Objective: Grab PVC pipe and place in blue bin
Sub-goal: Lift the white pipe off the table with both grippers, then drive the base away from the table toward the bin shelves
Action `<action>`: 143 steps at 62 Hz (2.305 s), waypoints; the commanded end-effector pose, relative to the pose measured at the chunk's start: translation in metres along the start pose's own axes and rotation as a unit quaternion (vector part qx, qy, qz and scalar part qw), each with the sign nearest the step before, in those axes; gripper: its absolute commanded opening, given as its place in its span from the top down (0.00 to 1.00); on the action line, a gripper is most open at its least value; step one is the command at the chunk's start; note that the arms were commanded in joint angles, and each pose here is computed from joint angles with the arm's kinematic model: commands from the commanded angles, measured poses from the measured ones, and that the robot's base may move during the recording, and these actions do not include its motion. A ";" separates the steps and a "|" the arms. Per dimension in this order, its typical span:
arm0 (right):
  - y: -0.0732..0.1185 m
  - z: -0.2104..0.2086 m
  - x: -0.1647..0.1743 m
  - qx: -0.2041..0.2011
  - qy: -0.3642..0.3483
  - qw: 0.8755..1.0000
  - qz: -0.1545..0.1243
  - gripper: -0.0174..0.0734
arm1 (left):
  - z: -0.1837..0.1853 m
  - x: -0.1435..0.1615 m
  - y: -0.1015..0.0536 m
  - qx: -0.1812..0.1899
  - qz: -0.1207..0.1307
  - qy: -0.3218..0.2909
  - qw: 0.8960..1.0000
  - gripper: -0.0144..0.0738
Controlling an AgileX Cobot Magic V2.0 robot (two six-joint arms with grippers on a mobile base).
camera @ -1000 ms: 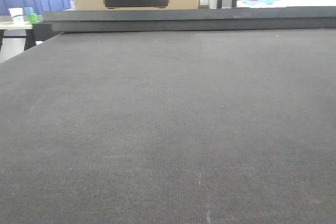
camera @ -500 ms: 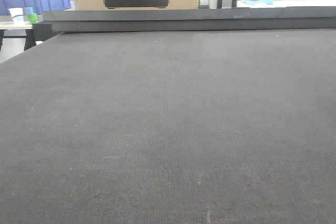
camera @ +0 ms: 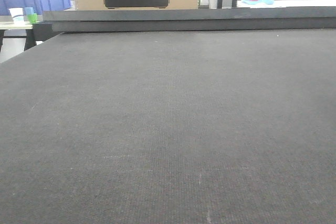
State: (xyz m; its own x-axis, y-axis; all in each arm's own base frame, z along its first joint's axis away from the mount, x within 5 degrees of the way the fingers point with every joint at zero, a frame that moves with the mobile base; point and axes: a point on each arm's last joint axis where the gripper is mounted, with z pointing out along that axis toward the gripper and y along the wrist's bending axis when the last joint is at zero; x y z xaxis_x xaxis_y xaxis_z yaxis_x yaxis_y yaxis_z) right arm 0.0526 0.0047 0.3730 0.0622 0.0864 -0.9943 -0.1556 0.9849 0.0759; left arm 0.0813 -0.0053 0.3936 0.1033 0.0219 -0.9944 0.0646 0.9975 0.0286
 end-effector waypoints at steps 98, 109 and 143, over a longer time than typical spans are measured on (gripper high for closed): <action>0.000 -0.001 -0.003 0.001 -0.012 1.000 -0.003 0.99 | -0.001 -0.003 0.000 0.003 0.000 -0.015 1.000 0.96; 0.000 -0.001 -0.003 0.001 -0.012 1.000 -0.003 0.99 | -0.001 -0.003 0.000 0.003 0.000 -0.015 1.000 0.96; 0.000 -0.001 -0.003 0.001 -0.012 1.000 -0.003 0.99 | -0.001 -0.003 0.000 0.003 0.000 -0.015 1.000 0.96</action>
State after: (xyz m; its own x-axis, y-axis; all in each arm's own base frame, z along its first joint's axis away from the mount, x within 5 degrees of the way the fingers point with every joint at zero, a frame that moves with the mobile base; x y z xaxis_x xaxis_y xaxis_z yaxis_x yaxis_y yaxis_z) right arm 0.0526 0.0048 0.3730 0.0618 0.0881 -0.9942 -0.1563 0.9847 0.0775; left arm 0.0813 -0.0053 0.3935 0.1015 0.0220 -0.9946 0.0646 0.9975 0.0286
